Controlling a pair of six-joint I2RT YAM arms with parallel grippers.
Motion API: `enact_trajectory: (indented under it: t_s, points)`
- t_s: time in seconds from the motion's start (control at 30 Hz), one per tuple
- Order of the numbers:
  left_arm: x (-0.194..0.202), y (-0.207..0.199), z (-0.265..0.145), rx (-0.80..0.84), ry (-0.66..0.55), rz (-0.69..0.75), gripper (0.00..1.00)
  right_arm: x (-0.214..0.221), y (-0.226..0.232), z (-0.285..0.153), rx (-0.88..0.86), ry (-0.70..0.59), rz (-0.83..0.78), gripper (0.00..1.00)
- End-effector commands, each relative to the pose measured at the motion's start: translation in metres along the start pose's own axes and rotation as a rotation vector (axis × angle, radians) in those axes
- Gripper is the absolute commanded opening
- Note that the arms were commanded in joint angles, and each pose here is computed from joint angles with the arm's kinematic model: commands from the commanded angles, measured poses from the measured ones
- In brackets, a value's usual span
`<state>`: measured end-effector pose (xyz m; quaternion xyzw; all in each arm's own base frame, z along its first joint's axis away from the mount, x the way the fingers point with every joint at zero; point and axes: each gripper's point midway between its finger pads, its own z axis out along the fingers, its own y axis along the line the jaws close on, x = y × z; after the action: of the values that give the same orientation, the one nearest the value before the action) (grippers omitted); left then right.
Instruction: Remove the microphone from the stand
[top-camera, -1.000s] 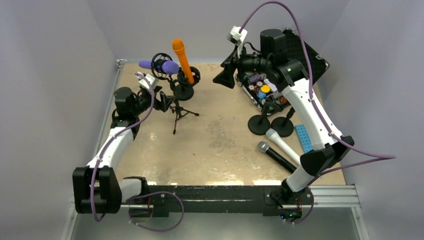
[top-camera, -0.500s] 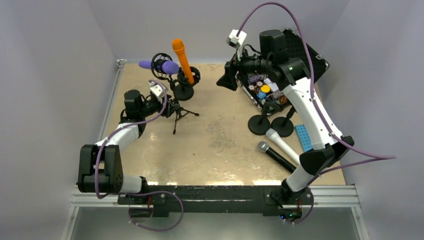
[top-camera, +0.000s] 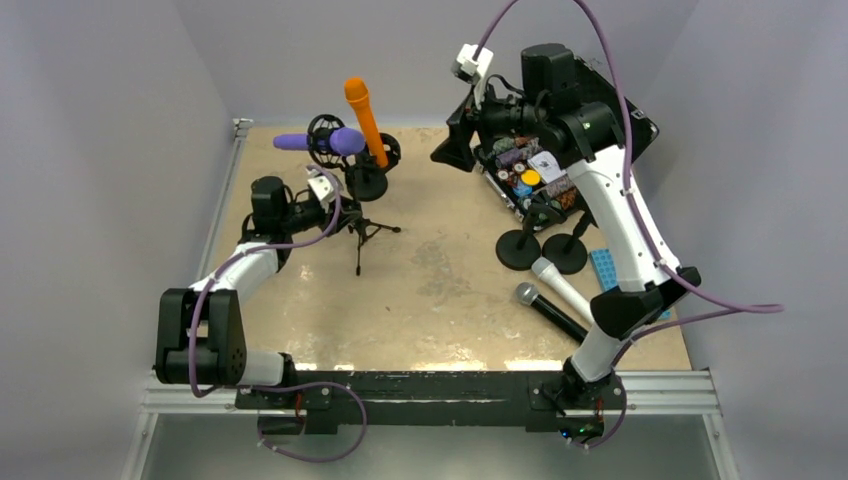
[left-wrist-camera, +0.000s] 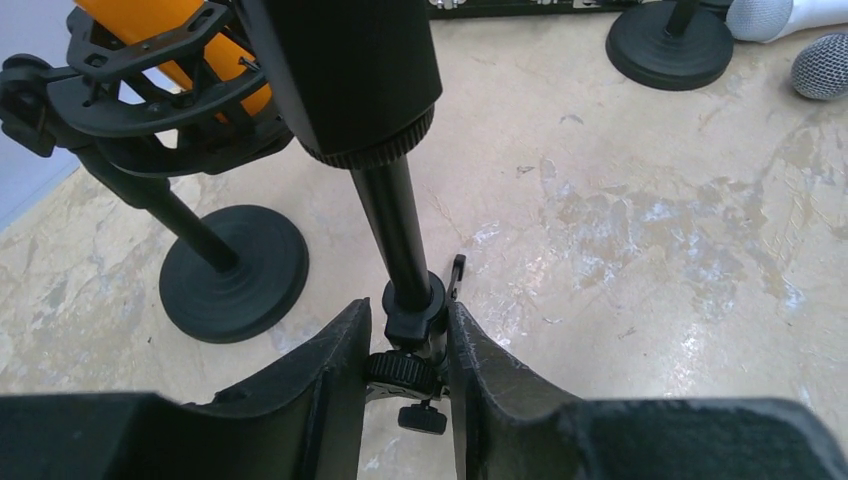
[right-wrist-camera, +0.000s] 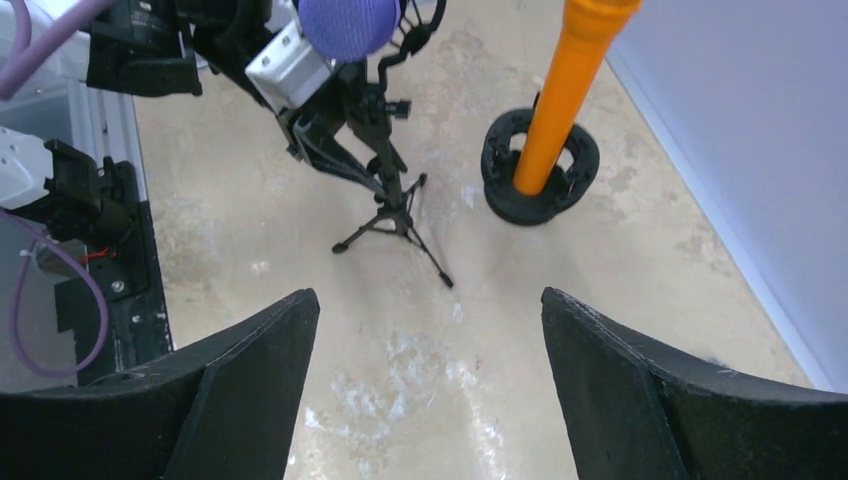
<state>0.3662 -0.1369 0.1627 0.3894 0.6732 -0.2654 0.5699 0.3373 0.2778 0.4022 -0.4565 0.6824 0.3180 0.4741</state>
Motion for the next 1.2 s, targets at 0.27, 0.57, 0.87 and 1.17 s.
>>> enact_trajectory:
  t_s: [0.27, 0.57, 0.87, 1.17]
  points:
    - [-0.016, -0.030, 0.000, 0.091, 0.004, 0.094, 0.25, -0.061, 0.054, 0.056, -0.192, -0.174, -0.068, 0.89]
    - [-0.016, -0.031, 0.000, 0.093, 0.014, 0.078, 0.25, -0.082, 0.064, 0.094, -0.201, -0.252, -0.060, 0.84]
    - [-0.017, -0.034, 0.001, 0.104, 0.018, 0.088, 0.24, -0.072, 0.057, 0.129, -0.202, -0.247, -0.028, 0.83]
    - [-0.026, -0.049, 0.006, 0.146, 0.004, 0.065, 0.21, -0.070, 0.054, 0.132, -0.183, -0.241, -0.058, 0.63]
